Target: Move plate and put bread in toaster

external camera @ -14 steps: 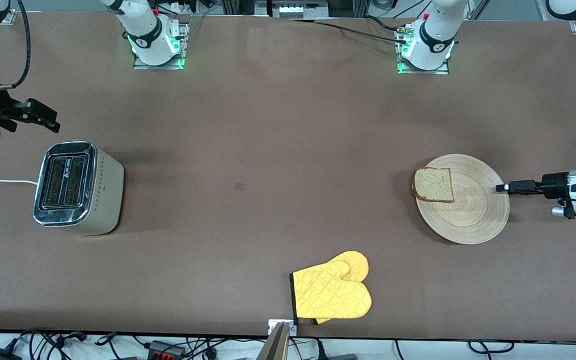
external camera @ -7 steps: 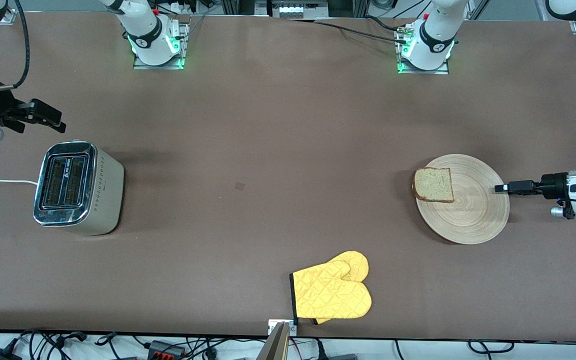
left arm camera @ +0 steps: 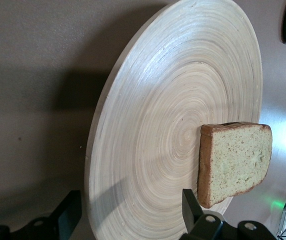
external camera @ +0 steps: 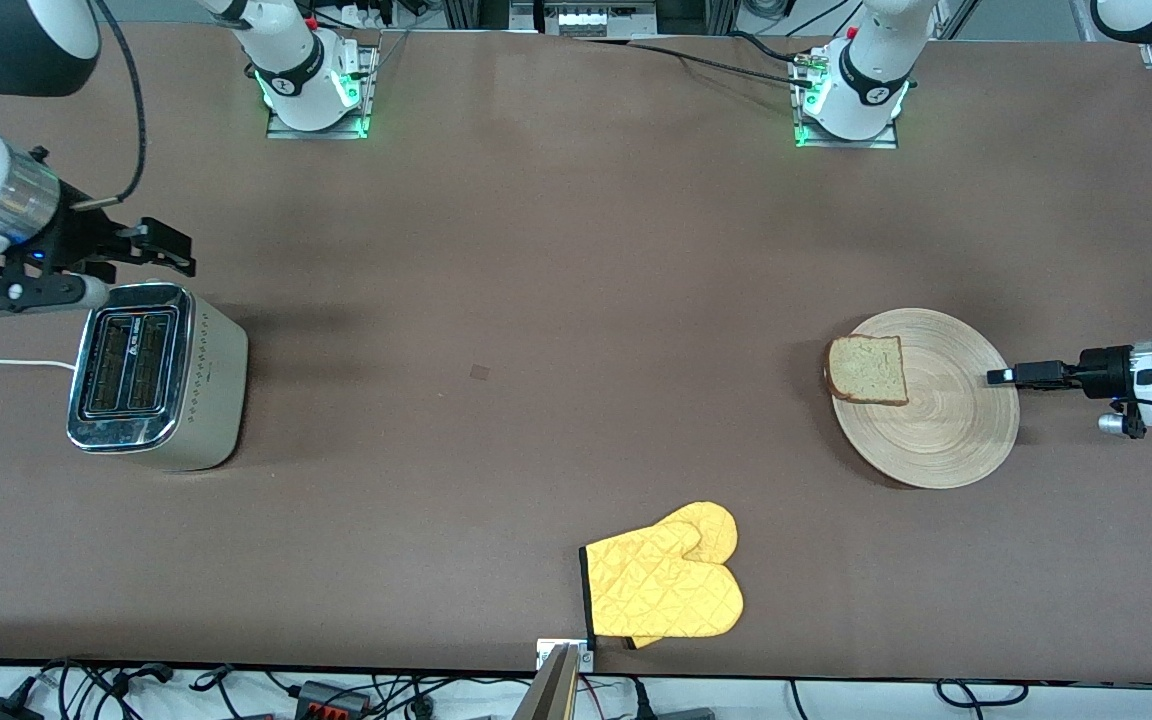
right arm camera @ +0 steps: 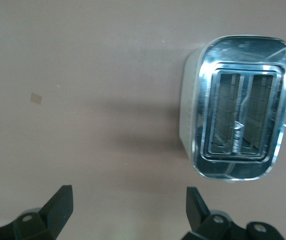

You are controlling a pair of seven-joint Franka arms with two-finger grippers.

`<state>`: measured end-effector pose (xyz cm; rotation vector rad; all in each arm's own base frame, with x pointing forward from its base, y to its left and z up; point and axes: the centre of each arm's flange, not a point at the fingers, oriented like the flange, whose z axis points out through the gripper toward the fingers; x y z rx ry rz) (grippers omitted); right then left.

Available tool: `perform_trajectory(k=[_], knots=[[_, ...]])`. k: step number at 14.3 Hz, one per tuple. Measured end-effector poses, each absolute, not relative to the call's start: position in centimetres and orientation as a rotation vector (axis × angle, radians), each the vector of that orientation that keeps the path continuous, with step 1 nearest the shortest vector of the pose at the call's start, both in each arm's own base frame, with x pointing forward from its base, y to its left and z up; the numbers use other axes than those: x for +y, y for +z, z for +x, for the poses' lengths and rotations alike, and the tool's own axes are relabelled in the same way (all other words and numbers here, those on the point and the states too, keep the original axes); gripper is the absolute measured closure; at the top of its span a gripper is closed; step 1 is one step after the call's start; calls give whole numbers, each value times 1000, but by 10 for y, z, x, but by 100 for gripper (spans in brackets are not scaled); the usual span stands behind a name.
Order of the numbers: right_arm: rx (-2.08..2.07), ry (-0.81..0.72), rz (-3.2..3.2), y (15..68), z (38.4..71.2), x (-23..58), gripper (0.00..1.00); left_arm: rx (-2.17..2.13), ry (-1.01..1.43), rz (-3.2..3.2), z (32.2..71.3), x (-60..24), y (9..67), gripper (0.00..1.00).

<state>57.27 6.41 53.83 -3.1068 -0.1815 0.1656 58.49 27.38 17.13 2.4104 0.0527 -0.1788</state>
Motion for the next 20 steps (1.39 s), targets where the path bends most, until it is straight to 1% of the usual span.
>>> perform_trajectory(k=[4, 7, 8, 9, 10, 11, 15, 20], knots=[[-334, 193, -3099, 524, 575, 123, 0, 54, -182, 2408, 584, 274, 169, 11], [-387, 224, -3096, 511, 577, 145, 0, 50, -180, 2408, 584, 274, 169, 15], [-400, 230, -3095, 506, 579, 151, 0, 38, -175, 2408, 584, 274, 169, 15], [-419, 231, -3094, 503, 579, 159, 0, 23, -170, 2407, 584, 274, 169, 19], [-437, 230, -3092, 502, 578, 166, 0, 10, -166, 2406, 584, 274, 168, 19], [-454, 225, -3091, 502, 577, 172, 0, -5, -162, 2403, 583, 274, 166, 23], [-461, 207, -3091, 502, 578, 176, 0, -46, -153, 2387, 579, 276, 154, 27], [-451, 188, -3092, 499, 582, 173, 0, -106, -112, 2342, 572, 278, 135, 27]])
